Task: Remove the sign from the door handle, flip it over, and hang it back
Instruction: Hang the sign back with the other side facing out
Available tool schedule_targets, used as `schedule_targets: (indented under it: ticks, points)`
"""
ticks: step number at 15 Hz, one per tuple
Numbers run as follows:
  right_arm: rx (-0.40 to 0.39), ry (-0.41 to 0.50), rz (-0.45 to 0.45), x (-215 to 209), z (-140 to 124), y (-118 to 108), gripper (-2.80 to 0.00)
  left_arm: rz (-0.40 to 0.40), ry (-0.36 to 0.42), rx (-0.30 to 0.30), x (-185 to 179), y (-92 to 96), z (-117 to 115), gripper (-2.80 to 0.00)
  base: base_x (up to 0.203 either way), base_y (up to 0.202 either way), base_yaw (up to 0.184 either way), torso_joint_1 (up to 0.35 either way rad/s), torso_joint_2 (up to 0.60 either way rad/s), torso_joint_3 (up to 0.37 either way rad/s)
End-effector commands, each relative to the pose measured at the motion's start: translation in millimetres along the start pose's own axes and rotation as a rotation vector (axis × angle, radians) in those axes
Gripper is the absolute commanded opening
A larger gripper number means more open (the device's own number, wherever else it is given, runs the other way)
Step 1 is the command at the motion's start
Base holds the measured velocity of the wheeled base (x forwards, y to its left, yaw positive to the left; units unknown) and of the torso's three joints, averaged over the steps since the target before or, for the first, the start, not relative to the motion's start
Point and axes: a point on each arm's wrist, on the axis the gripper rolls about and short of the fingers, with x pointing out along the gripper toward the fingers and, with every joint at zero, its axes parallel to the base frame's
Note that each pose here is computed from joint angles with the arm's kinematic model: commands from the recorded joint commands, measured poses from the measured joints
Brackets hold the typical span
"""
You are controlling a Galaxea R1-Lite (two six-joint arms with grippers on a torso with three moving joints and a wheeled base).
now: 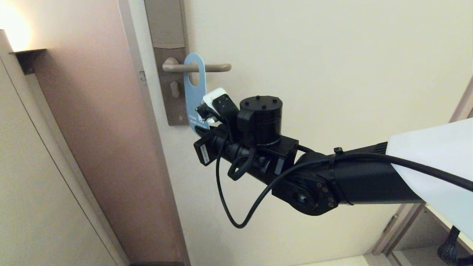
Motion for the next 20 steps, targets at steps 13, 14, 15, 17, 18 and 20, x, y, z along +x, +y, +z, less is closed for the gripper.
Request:
schedule_targets:
  ticks: [13,14,15,17,18,20]
  points:
    - [0.002,-0.025,0.045,-7,11,18,0.00,0.001,0.001,0.001,0,0.0,0,-2.80,0.000,0.000,0.000,0.000,0.00,0.000]
    - [0.004,-0.032,0.045,-9,14,17,0.00,0.001,0.001,-0.001,0,0.0,0,-2.80,0.000,0.000,0.000,0.000,0.00,0.000]
    - [0.006,-0.043,0.045,-12,19,16,0.00,0.001,0.001,-0.001,0,0.0,0,-2.80,0.000,0.000,0.000,0.000,0.00,0.000]
    - [0.009,-0.047,0.047,-18,29,14,0.00,0.001,0.001,-0.001,0,0.0,0,-2.80,0.000,0.000,0.000,0.000,0.00,0.000]
    - [0.009,-0.040,0.046,-23,33,11,0.00,0.001,0.001,0.001,0,0.0,0,-2.80,0.000,0.000,0.000,0.000,0.00,0.000]
    - [0.031,-0.033,0.048,-32,41,8,0.00,0.001,0.001,0.000,0,0.0,0,-2.80,0.000,0.000,0.000,0.000,0.00,0.000]
